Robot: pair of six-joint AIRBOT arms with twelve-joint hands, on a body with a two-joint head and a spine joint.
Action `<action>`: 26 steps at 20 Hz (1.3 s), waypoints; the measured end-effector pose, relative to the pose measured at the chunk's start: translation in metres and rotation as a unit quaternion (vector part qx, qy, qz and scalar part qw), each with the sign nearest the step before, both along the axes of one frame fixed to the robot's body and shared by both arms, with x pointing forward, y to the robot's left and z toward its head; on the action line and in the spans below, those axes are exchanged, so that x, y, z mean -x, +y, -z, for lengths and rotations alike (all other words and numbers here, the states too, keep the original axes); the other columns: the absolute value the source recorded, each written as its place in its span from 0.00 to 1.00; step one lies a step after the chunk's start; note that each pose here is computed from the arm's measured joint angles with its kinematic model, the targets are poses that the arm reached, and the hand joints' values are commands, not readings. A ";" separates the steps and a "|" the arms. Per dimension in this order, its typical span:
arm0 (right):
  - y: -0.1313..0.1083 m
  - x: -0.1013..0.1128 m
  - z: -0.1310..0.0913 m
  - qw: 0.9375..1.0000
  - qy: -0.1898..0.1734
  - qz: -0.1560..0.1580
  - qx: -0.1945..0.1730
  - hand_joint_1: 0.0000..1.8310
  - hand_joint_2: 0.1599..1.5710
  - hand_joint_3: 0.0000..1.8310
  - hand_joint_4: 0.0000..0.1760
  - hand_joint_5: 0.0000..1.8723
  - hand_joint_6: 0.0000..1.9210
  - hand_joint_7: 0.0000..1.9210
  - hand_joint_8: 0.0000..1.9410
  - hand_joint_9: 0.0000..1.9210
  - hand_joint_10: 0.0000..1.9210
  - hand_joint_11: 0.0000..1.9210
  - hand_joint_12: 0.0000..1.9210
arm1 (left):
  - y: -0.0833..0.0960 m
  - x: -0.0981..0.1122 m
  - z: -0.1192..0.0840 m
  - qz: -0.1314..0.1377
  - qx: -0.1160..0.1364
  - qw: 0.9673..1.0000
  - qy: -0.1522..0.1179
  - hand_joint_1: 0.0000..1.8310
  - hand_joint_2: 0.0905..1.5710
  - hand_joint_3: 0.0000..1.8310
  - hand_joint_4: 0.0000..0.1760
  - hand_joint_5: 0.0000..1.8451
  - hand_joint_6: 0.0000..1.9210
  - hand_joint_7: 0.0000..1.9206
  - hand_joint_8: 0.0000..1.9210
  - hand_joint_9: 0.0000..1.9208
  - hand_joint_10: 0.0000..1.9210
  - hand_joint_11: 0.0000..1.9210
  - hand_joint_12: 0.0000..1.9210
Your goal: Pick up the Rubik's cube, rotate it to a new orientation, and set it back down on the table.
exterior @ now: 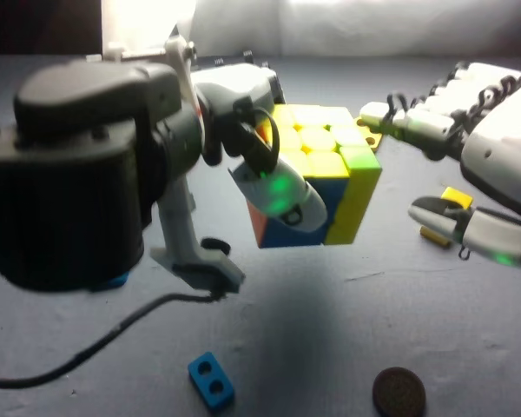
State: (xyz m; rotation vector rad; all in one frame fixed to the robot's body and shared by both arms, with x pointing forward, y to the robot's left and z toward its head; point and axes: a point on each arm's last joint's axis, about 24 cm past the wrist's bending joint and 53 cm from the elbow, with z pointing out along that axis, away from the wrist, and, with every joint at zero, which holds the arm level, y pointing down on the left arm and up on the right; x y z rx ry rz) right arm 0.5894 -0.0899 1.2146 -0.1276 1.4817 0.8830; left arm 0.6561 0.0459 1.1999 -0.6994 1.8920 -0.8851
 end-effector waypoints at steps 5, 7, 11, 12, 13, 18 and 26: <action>-0.001 0.001 -0.008 1.000 -0.014 0.001 -0.007 0.29 0.84 0.00 0.00 0.13 0.00 0.22 0.76 0.18 0.92 0.13 1.00 | -0.008 0.005 0.014 0.008 0.017 1.000 0.000 0.60 0.78 0.00 0.00 0.03 0.91 0.06 0.96 0.10 0.98 0.14 1.00; -0.007 0.000 -0.023 0.999 -0.039 0.013 -0.028 0.29 0.83 0.00 0.00 0.14 0.00 0.22 0.77 0.18 0.91 0.13 1.00 | -0.007 0.005 0.014 0.007 0.017 1.000 0.001 0.61 0.75 0.00 0.00 0.03 0.90 0.06 0.96 0.10 0.99 0.14 1.00; -0.014 -0.003 -0.038 0.997 -0.056 0.029 -0.049 0.28 0.84 0.00 0.00 0.13 0.00 0.20 0.78 0.17 0.93 0.12 1.00 | -0.004 -0.002 0.002 -0.006 0.037 0.999 -0.010 0.58 0.76 0.00 0.00 0.01 0.94 0.05 0.97 0.10 1.00 0.14 1.00; -0.015 -0.005 -0.037 0.997 -0.053 0.031 -0.050 0.28 0.84 0.00 0.00 0.13 0.00 0.20 0.78 0.17 0.93 0.12 1.00 | -0.003 -0.004 0.002 -0.010 0.042 0.999 -0.011 0.58 0.76 0.00 0.00 0.01 0.94 0.05 0.97 0.10 1.00 0.14 1.00; -0.017 -0.008 -0.034 0.997 -0.043 0.036 -0.051 0.27 0.84 0.00 0.00 0.11 0.00 0.15 0.72 0.13 0.92 0.10 1.00 | -0.001 -0.004 0.006 -0.015 0.048 0.999 -0.012 0.59 0.76 0.00 0.00 0.01 0.94 0.05 0.98 0.09 1.00 0.14 1.00; -0.027 -0.018 -0.039 0.995 -0.035 0.059 -0.066 0.18 0.86 0.00 0.00 0.12 0.00 0.20 0.12 0.11 0.49 0.00 0.90 | -0.003 0.001 0.029 -0.015 0.068 0.998 0.005 0.60 0.75 0.00 0.00 0.04 0.92 0.06 0.98 0.11 1.00 0.16 1.00; -0.029 -0.020 -0.043 0.995 -0.040 0.062 -0.069 0.12 0.87 0.00 0.00 0.07 0.00 0.17 0.00 0.16 0.07 0.00 0.56 | -0.009 -0.001 0.043 0.000 0.095 0.995 -0.016 0.58 0.77 0.00 0.00 0.00 0.94 0.04 0.99 0.10 1.00 0.15 1.00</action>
